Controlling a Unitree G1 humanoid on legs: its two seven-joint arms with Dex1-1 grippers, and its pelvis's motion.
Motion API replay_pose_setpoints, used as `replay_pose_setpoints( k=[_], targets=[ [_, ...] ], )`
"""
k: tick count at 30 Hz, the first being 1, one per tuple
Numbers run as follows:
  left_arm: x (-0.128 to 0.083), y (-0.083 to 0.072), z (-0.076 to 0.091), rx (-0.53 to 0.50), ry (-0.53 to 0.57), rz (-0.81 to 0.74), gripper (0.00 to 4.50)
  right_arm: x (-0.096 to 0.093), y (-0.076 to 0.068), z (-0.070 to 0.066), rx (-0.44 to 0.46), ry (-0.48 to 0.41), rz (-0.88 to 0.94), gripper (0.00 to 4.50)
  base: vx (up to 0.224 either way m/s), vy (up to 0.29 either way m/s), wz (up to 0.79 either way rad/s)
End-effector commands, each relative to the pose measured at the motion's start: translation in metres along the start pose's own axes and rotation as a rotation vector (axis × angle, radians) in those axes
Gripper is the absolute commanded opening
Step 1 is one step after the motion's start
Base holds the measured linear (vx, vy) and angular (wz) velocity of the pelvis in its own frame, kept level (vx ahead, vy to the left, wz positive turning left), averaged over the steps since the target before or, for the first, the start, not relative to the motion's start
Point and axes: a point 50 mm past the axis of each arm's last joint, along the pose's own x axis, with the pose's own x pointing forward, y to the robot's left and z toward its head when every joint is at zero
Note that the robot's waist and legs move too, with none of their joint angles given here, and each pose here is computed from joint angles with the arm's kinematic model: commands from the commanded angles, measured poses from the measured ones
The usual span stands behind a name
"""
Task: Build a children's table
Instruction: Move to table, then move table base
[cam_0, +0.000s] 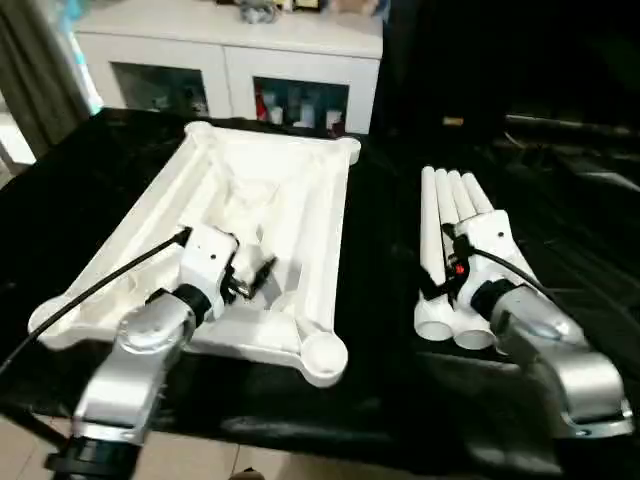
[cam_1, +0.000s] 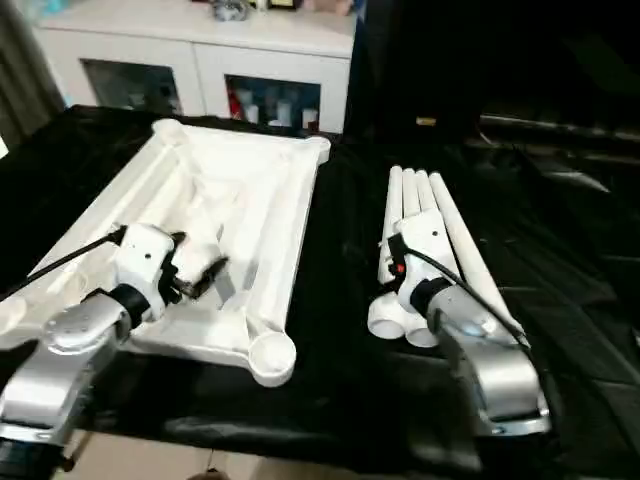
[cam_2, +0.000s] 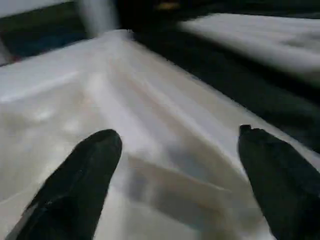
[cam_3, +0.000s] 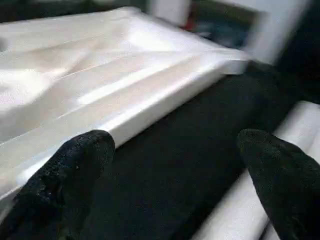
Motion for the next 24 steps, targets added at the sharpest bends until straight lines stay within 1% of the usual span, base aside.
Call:
replay_pose_setpoints(
  k=[1,2,3,4,5,9,10,11,13,14,15,16,17,18,22,24],
  targets=[
    [-0.003,-0.007,0.012,0.017,-0.003,-0.2,4.48,-0.003,0.009,0.009,-0.041,0.003,0.167,4.5,0.0,0.0,0.0],
    [-0.003,-0.007,0.012,0.017,-0.003,-0.2,4.48,-0.003,0.009,0.009,-0.041,0.003,0.167,4.5,0.0,0.0,0.0],
    [-0.009,-0.01,0.009,0.05,0.079,-0.346,4.48,-0.01,0.015,0.012,-0.069,0.034,0.304,4.5,0.0,0.0,0.0],
    [-0.012,-0.01,0.007,0.063,0.104,-0.394,4.23,-0.012,0.016,0.013,-0.075,0.044,0.348,4.5,0.0,0.0,0.0],
    [-0.013,-0.011,0.006,0.085,0.115,-0.43,4.23,-0.014,0.018,0.014,-0.076,0.053,0.384,4.5,0.0,0.0,0.0],
    [-0.015,-0.011,0.002,0.124,0.17,-0.541,3.96,-0.015,0.019,0.013,-0.079,0.078,0.435,4.5,0.0,0.0,0.0],
    [-0.016,-0.012,0.001,0.13,0.197,-0.579,3.96,-0.016,0.02,0.012,-0.079,0.089,0.455,4.5,0.0,0.0,0.0],
    [-0.017,-0.013,-0.001,0.135,0.224,-0.63,3.73,-0.017,0.022,0.01,-0.078,0.101,0.482,4.5,0.0,0.0,0.0],
    [-0.019,-0.014,-0.002,0.143,0.254,-0.673,3.73,-0.018,0.024,0.009,-0.079,0.112,0.503,4.5,0.0,0.0,0.0],
    [-0.019,-0.014,-0.003,0.165,0.279,-0.7,3.67,-0.019,0.025,0.008,-0.081,0.119,0.51,4.5,0.0,0.0,0.0],
    [-0.018,-0.013,-0.003,0.178,0.284,-0.7,3.55,-0.019,0.025,0.008,-0.082,0.116,0.504,4.5,0.0,0.0,0.0],
    [-0.017,-0.012,-0.004,0.189,0.287,-0.7,3.55,-0.019,0.025,0.009,-0.084,0.112,0.497,4.5,0.0,0.0,0.0],
    [-0.017,-0.011,-0.005,0.194,0.295,-0.704,3.39,-0.019,0.025,0.008,-0.078,0.111,0.495,4.5,0.0,0.0,0.0],
    [-0.017,-0.011,-0.006,0.196,0.302,-0.71,3.39,-0.019,0.026,0.008,-0.073,0.111,0.495,4.5,0.0,0.0,0.0],
    [-0.017,-0.009,-0.009,0.206,0.332,-0.708,2.95,-0.023,0.033,0.005,-0.058,0.129,0.539,4.5,0.0,0.0,0.0],
    [-0.014,-0.004,-0.012,0.232,0.352,-0.664,2.88,-0.025,0.035,0.003,-0.057,0.135,0.547,4.5,0.0,0.0,0.0]
  ],
)
